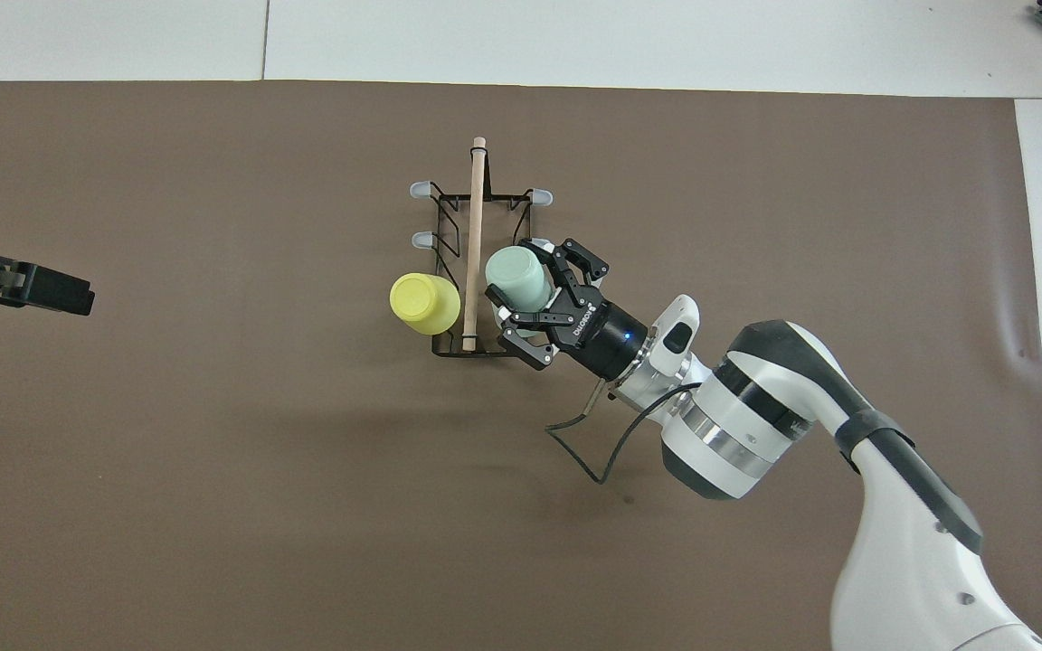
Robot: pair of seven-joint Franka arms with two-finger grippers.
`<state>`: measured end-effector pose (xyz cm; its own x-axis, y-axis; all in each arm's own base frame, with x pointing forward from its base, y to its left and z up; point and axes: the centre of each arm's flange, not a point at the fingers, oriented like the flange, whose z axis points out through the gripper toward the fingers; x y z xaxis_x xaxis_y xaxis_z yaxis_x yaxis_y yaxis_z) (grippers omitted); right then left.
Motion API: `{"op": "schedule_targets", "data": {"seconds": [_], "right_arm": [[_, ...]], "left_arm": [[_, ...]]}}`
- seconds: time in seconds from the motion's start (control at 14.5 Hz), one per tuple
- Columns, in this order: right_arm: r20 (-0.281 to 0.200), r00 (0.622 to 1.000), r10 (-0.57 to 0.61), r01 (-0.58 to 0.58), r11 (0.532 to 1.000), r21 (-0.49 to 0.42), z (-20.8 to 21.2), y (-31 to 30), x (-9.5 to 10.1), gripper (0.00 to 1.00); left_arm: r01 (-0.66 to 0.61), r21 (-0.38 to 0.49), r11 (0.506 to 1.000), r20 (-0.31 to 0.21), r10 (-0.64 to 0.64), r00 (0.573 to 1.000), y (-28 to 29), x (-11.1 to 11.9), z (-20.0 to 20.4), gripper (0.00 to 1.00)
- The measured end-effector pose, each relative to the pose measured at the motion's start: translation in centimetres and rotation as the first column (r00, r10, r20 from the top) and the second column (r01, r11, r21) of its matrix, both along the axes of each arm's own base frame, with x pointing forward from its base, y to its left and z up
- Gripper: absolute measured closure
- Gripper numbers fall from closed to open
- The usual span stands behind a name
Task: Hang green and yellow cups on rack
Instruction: 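Lower the green cup onto a rack peg with the right gripper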
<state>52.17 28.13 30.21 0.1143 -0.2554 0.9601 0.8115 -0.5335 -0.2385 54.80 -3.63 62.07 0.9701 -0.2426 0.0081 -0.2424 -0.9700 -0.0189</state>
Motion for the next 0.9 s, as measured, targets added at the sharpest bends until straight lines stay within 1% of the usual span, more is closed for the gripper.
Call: {"op": "schedule_targets", "data": {"seconds": [0.28, 0.55, 0.9], "right_arm": [[0.027, 1.000, 0.003, -0.003, 1.000, 0.016, -1.0, -0.8, -0.7, 0.32], [0.043, 0.999, 0.006, -0.006, 1.000, 0.019, -2.2, -0.9, -1.2, 0.32], [0.047, 0.999, 0.005, -0.006, 1.000, 0.012, -3.0, -1.0, -1.5, 0.32]], "left_arm": [[0.000, 0.000, 1.000, 0.000, 0.000, 1.000, 0.0, 0.0, 0.0, 0.00], [0.000, 0.000, 1.000, 0.000, 0.000, 1.000, 0.0, 0.0, 0.0, 0.00], [0.000, 0.000, 1.000, 0.000, 0.000, 1.000, 0.0, 0.0, 0.0, 0.00]]}}
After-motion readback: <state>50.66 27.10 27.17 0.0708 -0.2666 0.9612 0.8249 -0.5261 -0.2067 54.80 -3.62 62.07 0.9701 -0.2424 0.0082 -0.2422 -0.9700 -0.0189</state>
